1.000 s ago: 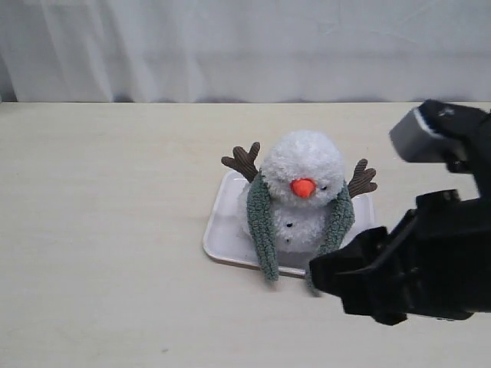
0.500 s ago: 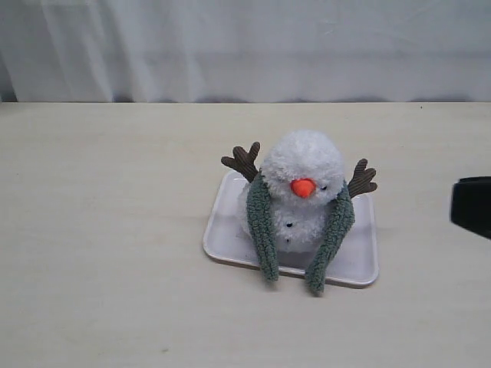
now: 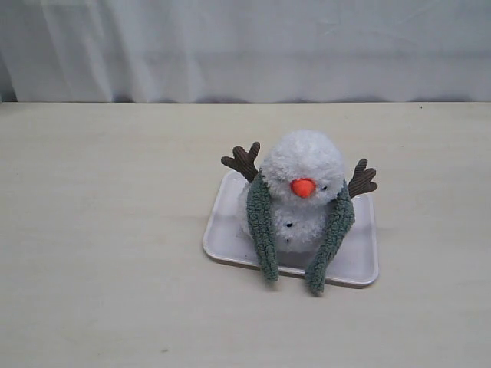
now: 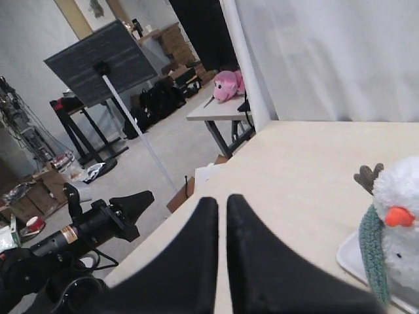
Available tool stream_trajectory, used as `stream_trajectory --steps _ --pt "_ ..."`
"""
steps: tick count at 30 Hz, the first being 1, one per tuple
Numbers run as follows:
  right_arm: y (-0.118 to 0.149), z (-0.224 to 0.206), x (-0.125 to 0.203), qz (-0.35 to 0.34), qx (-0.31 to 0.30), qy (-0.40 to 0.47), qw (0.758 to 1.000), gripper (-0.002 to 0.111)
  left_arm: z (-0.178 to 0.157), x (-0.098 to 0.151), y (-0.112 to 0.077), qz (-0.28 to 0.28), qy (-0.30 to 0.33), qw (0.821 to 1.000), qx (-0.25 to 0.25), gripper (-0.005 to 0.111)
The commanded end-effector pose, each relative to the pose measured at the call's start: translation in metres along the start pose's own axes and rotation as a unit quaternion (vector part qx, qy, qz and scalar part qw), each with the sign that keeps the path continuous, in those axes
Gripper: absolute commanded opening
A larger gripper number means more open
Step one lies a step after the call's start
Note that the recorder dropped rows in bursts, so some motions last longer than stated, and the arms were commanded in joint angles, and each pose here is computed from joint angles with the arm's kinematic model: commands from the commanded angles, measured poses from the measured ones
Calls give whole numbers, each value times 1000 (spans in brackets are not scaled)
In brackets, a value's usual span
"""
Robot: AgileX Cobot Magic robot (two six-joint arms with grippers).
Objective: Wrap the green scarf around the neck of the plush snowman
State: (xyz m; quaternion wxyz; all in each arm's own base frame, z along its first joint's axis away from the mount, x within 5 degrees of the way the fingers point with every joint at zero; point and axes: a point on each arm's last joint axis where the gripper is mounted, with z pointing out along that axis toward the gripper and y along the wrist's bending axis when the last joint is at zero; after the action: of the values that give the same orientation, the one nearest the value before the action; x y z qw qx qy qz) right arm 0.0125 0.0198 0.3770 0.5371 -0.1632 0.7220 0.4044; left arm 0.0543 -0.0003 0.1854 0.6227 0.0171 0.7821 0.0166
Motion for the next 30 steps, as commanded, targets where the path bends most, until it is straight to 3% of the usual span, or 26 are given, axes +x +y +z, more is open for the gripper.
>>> stream_trajectory --steps 1,10,20,21,25,30 --pt "0 -14 1 -6 -9 -25 1000 4 0 0 0 -2 -4 1000 -2 0" --pt "-6 -39 23 -7 28 -93 995 4 0 0 0 -2 -4 1000 -2 0" --pt "-3 -39 26 -26 160 -173 971 4 0 0 0 -2 -4 1000 -2 0" --pt "-2 -39 24 -40 172 -190 966 4 0 0 0 -2 -4 1000 -2 0" --pt "13 -39 12 -233 235 -253 909 4 0 0 0 -2 -4 1000 -2 0" --pt "14 -39 10 -286 351 -260 853 4 0 0 0 -2 -4 1000 -2 0"
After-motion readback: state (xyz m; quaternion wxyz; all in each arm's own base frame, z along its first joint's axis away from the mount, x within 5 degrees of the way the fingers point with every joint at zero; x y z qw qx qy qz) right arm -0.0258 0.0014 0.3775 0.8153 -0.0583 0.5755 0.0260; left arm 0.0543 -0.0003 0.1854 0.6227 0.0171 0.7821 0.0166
